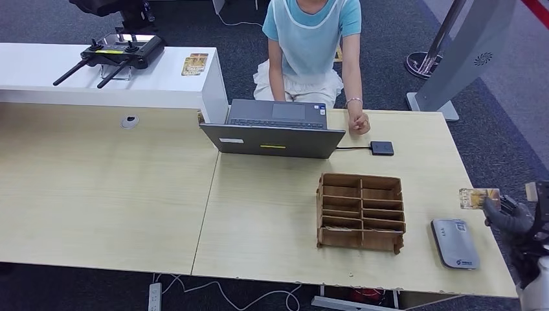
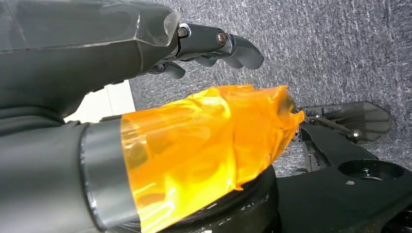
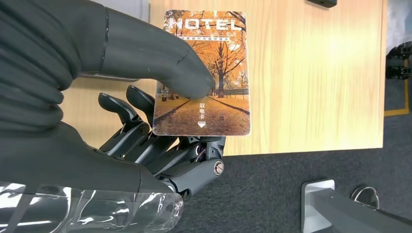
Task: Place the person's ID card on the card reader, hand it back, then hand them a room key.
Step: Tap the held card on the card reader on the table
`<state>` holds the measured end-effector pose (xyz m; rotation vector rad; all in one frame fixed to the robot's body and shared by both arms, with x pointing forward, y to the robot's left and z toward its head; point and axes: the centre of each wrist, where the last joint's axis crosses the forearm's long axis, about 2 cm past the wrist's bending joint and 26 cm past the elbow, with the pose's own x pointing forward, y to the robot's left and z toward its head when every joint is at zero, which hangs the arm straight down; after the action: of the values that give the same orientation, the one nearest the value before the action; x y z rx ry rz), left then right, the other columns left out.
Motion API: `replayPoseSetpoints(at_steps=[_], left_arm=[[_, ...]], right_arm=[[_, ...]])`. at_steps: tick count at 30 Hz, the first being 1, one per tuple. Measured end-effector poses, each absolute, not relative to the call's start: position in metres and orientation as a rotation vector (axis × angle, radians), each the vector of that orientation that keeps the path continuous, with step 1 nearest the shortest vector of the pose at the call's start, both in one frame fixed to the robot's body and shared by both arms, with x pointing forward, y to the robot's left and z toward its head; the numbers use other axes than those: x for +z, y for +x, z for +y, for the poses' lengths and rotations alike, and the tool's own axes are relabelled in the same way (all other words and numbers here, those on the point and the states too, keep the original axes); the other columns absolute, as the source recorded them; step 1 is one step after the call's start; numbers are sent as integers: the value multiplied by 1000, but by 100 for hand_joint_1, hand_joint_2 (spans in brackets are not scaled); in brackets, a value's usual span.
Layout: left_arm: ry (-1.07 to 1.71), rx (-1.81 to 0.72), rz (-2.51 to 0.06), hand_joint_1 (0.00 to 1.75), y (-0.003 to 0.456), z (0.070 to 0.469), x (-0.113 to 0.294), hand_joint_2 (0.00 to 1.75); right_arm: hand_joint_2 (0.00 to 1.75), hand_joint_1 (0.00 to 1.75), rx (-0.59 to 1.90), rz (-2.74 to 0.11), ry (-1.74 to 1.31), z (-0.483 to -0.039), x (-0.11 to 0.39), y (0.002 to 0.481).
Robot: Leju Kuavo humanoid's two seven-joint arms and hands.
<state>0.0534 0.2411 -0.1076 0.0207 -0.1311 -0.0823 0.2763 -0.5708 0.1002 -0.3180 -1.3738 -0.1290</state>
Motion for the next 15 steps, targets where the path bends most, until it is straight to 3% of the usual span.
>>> replayPoseSetpoints(at_steps=[15], left_arm=[[29, -81, -132, 0, 52, 243, -108, 0]], right_arm=[[175, 175, -144, -1361, -266, -583, 92, 242]])
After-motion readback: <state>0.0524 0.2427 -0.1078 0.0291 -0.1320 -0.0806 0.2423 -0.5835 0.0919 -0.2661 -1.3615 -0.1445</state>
